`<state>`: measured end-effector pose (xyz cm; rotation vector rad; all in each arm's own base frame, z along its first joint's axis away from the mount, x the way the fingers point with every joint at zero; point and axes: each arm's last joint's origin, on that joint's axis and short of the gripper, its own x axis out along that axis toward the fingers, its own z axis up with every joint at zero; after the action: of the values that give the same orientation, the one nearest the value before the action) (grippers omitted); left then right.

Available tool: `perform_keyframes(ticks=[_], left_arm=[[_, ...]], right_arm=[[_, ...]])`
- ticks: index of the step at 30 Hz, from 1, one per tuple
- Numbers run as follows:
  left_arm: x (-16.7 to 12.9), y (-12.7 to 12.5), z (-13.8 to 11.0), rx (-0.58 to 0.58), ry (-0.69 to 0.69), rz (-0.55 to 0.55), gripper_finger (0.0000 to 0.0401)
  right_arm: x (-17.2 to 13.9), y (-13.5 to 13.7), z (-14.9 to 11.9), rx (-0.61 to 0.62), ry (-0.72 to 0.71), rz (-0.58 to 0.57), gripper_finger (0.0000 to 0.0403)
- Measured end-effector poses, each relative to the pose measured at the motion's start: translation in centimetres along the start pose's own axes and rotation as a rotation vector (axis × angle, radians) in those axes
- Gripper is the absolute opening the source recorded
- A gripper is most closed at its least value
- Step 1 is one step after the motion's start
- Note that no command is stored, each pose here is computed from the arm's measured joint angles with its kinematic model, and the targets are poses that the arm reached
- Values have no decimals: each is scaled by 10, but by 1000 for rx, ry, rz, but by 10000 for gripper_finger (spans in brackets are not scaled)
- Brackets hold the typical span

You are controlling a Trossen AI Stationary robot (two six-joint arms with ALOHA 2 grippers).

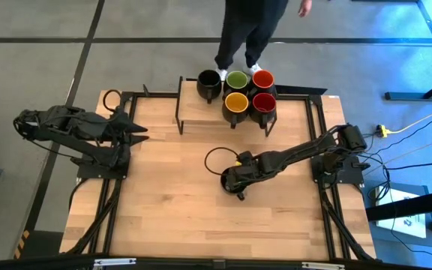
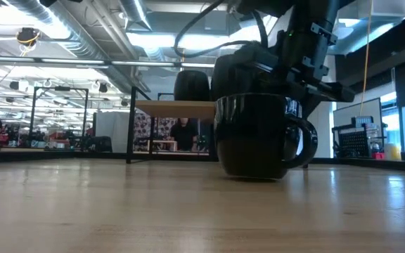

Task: Place coffee mugs
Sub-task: Move the black mug to the center of the table, then adjust the black mug on the shelf

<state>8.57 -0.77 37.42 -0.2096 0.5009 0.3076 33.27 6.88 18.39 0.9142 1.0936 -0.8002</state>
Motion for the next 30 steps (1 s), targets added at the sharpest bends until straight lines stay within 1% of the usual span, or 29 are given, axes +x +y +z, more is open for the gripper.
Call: perform_keyframes(ticks=[4, 10, 13, 16, 19, 21, 23, 26, 30], left_arm=[[4, -3, 2, 4, 4, 2, 128], [15, -11, 5, 12, 31, -29, 128], [25, -18, 9, 15, 46, -42, 128], [39, -27, 13, 18, 51, -39, 128], [56, -32, 20, 24, 41, -16, 128], [68, -34, 26, 5, 25, -3, 128], [79, -32, 33, -16, 39, 14, 128], [92, -26, 53, -54, 38, 78, 128], [108, -13, 82, -25, 25, 176, 128]], right_arm=[[1, 0, 0, -7, 3, -1, 39], [0, -3, 0, -79, 7, -22, 125], [-11, -4, 1, -118, 2, 3, 164], [-29, -8, 2, -150, -2, 35, 193], [-52, -14, 5, -172, -22, 81, 210], [-66, -18, 6, -196, -38, 110, 215], [-79, -22, 7, -215, -55, 143, 217], [-93, -26, 9, -228, -98, 175, 218], [-106, -31, 11, -247, -147, 197, 218]])
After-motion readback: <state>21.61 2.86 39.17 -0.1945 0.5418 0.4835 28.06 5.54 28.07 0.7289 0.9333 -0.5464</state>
